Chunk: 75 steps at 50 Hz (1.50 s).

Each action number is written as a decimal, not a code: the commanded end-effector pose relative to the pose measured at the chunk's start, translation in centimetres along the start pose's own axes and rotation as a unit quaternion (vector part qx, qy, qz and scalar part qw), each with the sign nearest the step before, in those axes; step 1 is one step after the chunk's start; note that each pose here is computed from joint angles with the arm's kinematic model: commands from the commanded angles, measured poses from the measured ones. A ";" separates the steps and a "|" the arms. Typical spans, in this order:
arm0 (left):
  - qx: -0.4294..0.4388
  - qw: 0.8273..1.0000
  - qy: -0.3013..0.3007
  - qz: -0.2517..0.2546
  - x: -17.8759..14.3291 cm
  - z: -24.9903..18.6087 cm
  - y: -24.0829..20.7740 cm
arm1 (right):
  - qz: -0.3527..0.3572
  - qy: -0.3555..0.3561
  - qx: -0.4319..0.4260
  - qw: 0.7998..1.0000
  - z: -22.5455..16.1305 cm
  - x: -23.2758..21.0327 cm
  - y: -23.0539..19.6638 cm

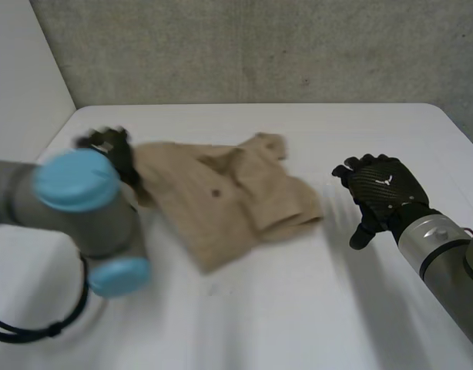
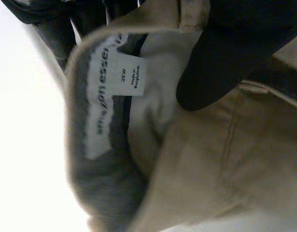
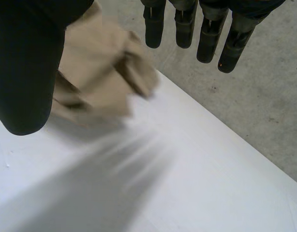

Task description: Fold the shorts.

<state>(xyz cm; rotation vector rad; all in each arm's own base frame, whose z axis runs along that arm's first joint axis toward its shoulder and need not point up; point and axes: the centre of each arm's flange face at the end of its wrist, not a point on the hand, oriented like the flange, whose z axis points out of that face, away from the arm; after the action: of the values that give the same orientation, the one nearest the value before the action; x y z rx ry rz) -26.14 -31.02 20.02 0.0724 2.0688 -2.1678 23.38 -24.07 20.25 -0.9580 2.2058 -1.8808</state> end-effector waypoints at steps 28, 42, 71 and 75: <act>0.136 0.902 0.411 0.005 16.3 -14.3 -5.3 | 0.010 0.041 -0.006 0.999 0.2 2.0 0.0; 0.123 0.938 0.324 0.011 9.0 -10.8 -8.8 | 0.013 0.032 -0.003 0.999 0.3 2.0 -0.2; -0.026 0.977 0.203 0.067 -2.6 -8.5 -1.8 | -0.119 -0.012 -0.061 0.991 4.8 -3.5 3.2; -0.037 0.977 0.198 0.068 -3.0 -8.6 -1.1 | -0.156 -0.007 -0.073 0.985 6.3 -3.4 4.5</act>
<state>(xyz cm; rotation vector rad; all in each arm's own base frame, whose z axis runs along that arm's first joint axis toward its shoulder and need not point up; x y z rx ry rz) -24.78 -22.33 21.96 0.6930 2.2358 -2.1692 27.27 -25.33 15.77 -1.2640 2.2519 -1.7989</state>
